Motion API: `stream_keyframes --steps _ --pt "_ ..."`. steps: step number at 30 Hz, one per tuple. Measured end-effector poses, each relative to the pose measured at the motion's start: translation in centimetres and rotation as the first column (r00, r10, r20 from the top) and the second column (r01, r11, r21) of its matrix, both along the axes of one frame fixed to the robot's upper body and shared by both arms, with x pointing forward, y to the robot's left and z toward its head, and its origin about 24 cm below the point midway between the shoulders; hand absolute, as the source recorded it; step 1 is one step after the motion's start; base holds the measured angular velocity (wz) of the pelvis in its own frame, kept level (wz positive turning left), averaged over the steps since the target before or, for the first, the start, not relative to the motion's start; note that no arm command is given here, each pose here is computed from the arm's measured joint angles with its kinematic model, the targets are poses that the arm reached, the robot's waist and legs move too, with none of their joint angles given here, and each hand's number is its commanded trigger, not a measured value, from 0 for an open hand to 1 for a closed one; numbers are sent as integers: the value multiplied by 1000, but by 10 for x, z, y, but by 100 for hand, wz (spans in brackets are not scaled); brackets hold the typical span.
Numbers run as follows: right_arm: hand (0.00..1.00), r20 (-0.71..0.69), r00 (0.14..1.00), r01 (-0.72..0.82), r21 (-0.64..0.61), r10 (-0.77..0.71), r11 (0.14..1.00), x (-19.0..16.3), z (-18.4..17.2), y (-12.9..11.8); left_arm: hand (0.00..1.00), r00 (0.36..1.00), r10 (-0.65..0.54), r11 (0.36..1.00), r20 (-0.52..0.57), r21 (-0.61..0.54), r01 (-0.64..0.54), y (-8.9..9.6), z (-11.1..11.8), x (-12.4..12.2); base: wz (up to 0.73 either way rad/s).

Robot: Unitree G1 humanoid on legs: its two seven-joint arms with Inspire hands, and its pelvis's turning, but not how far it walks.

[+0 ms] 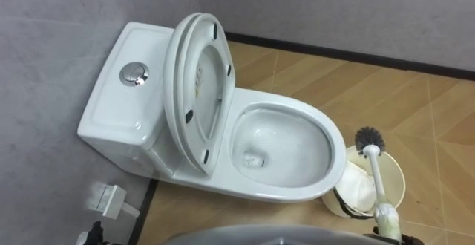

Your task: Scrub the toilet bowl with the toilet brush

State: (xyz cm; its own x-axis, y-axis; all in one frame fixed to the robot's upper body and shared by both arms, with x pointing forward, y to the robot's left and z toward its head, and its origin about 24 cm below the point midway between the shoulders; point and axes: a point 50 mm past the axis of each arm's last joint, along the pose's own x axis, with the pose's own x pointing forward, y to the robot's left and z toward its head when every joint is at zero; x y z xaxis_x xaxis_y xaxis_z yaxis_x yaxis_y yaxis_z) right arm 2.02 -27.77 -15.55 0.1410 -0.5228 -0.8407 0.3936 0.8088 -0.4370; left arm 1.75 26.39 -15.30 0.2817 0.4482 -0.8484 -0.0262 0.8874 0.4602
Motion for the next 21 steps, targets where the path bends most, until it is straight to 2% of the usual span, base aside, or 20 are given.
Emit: stream_keyframes --steps 4,5,6,7,21 --pt "100 -1 1000 11 6 -11 1000 2 0 0 0 1000 -10 1000 -12 -9 10 -1 -1 -1 0" --pt "64 -4 1000 13 7 -13 1000 2 -1 1 0 1000 -20 1000 -15 -10 20 -1 -1 -1 0" --pt "38 -4 1000 13 7 -13 1000 2 -1 1 0 999 -27 1000 -17 -9 26 -1 -1 -1 0" --pt "0 -2 1000 14 7 -14 1000 3 -1 1 0 999 -27 1000 -18 -9 27 -1 -1 -1 0" --pt "0 15 994 112 15 -113 994 3 -1 -1 0 997 -60 998 -43 0 60 -1 -1 -6 0"
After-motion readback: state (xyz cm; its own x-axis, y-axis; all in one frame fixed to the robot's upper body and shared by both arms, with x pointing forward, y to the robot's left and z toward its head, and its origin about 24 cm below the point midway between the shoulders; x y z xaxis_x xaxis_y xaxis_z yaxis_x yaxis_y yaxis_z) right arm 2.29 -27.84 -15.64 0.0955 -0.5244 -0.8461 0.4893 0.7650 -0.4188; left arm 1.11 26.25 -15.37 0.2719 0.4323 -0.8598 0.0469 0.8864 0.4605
